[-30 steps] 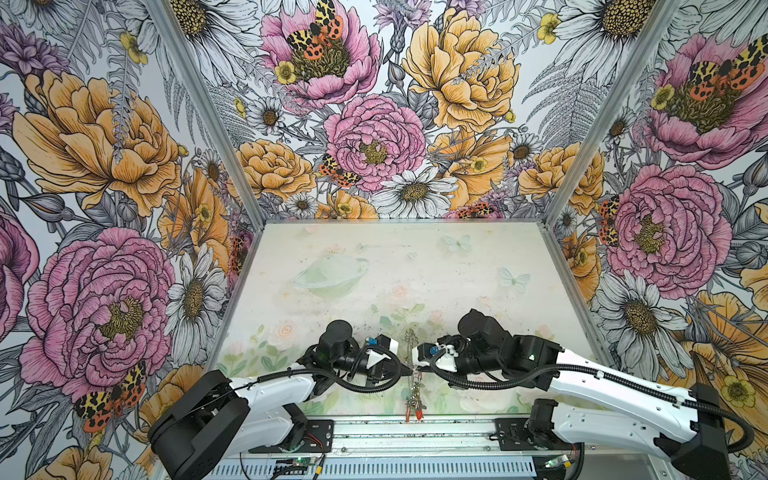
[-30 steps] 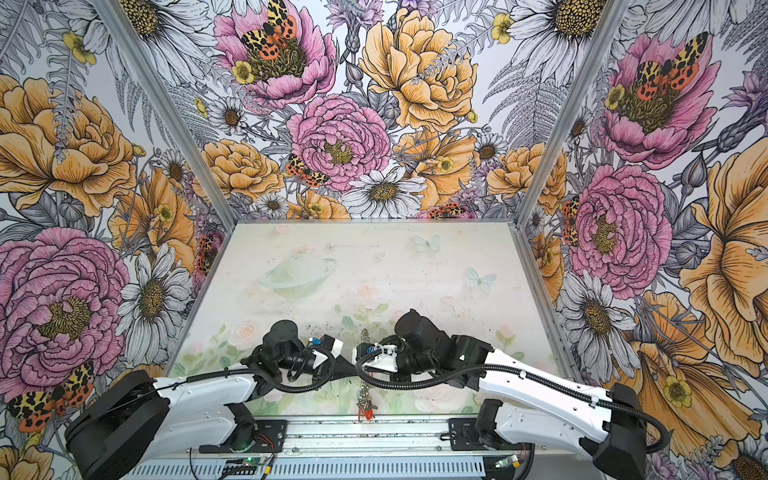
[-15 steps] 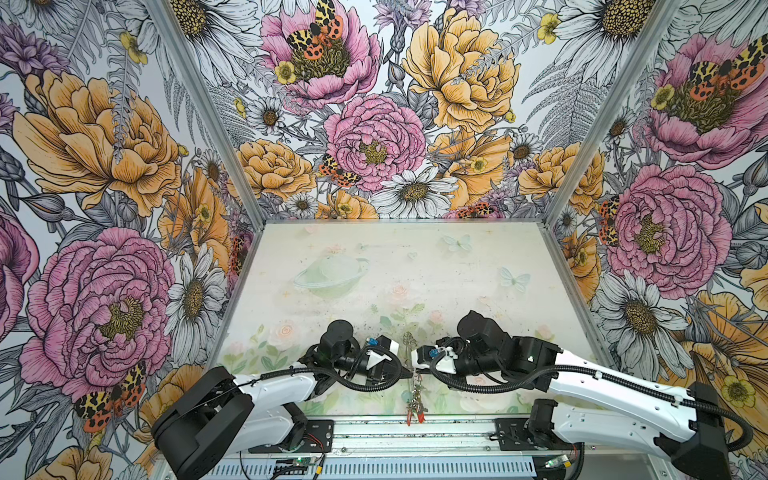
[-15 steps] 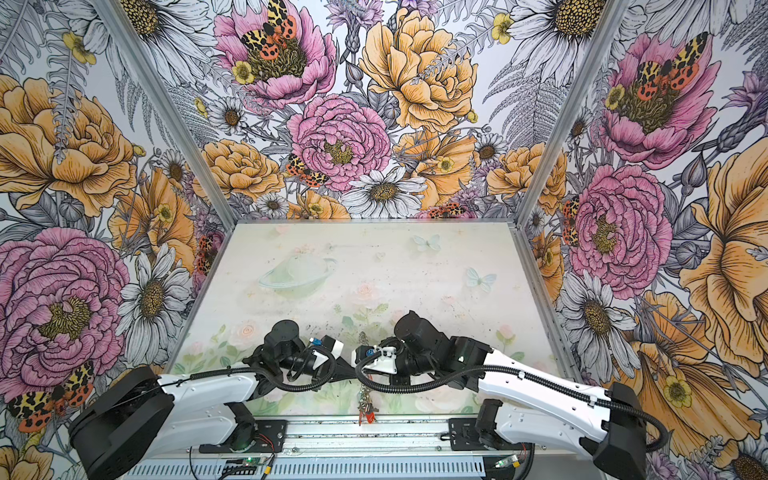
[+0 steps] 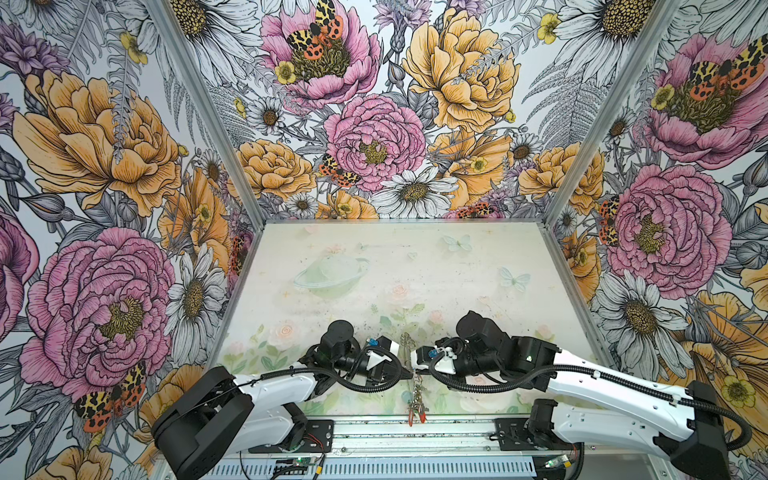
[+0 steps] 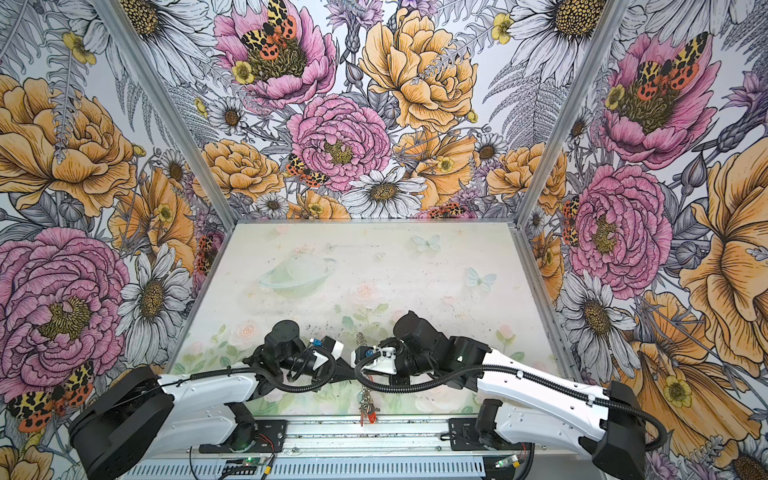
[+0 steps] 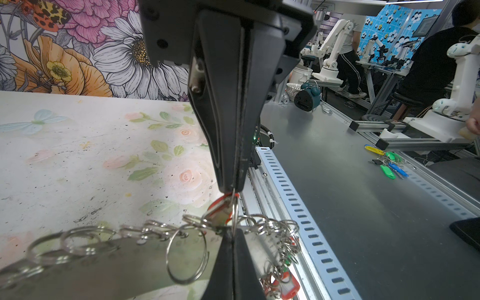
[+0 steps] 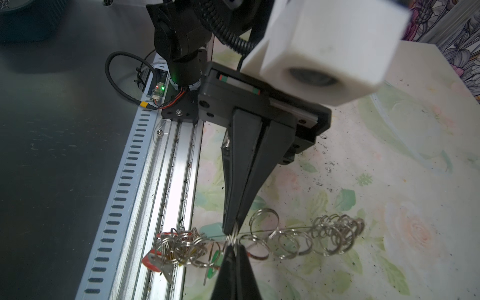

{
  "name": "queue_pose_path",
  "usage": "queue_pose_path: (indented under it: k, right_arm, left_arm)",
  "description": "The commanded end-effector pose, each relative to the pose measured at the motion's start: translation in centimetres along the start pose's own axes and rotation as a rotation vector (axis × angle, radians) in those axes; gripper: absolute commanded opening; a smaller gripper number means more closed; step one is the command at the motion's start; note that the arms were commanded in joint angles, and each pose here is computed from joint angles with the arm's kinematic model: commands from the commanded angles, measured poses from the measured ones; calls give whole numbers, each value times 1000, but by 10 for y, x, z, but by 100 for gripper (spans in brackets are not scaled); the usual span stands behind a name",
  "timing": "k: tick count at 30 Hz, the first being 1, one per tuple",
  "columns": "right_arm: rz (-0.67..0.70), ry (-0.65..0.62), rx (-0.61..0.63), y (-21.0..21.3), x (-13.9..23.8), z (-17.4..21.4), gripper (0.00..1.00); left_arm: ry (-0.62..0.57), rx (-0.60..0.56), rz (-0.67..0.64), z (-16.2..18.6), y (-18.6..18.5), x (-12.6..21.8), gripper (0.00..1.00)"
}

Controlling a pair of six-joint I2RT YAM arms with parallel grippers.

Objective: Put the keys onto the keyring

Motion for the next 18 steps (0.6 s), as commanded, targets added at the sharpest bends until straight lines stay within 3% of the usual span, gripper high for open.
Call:
queue_pose_path:
  k: [1,18]
  right_arm:
    - [13,-34,21,0,4,-7,0]
    - [-23,-26,25,9,9,-5,0]
  left_arm:
    - [-9,-70,45,-12,-5,-4,0]
    - [-11,-197,-26,-8,-11,2,0]
Point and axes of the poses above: each gripper's point midway between its finger pads, its own x axis back along the fingers, its own y axis along the line the jaws close on, z = x × y, the point moved 4 cm from there along x, back along the fingers, and after that the axes turned 13 degrees about x, right-handed, at the moved point
